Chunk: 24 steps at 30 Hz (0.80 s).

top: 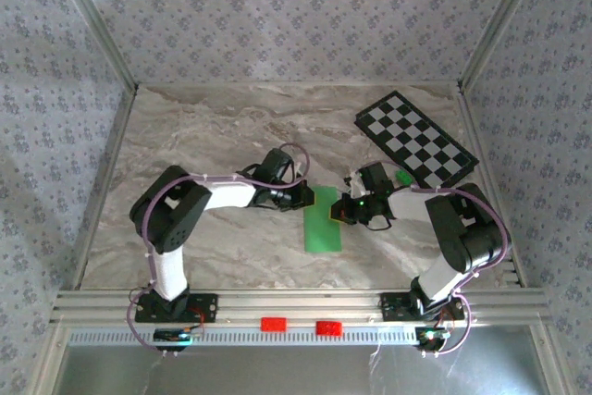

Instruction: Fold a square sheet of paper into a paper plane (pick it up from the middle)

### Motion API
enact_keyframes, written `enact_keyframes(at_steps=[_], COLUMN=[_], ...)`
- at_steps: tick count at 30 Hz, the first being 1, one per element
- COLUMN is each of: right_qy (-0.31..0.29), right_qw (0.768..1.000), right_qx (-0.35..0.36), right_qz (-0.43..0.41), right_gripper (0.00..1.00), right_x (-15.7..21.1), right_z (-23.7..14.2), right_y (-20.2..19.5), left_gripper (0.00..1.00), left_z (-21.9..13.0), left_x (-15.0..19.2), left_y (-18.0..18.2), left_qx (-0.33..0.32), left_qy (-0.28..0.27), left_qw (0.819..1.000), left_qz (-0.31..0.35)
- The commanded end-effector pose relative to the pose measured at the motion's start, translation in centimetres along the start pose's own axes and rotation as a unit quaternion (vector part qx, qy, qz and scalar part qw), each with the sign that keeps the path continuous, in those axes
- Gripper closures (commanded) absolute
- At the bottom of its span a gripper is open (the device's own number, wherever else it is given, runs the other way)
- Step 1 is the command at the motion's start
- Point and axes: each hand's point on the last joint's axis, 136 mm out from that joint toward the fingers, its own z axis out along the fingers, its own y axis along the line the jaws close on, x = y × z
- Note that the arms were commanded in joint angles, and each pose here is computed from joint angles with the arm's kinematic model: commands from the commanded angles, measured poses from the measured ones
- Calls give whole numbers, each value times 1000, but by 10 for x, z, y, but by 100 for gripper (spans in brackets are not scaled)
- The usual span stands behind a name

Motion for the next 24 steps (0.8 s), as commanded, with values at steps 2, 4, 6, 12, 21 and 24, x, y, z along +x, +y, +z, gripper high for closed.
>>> enact_keyframes(at_steps=[2,4,6,12,21,24], right_qy=[45,44,43,43,43,45], right_qw=[986,986,986,986,986,987], right_qx=[147,146,146,146,144,142], right_qz=[68,67,68,68,68,67], right_gripper=[100,100,100,100,100,100], right_x=[43,43,43,42,42,43], right_z=[1,1,0,0,1,1], right_y=[-75,-74,-74,-74,-74,-73], left_gripper=[93,93,92,90,91,91], left_z=[9,8,6,-4,8,17], left_x=[13,15,12,-13,-37,-35], left_y=[30,36,39,-7,6,23], left_qx=[-46,-54,-68,-16,-23,-32], left_qy=[23,19,15,9,10,15], left_qw=[998,998,997,1000,1000,999], left_qz=[-21,-25,-22,15,0,-12])
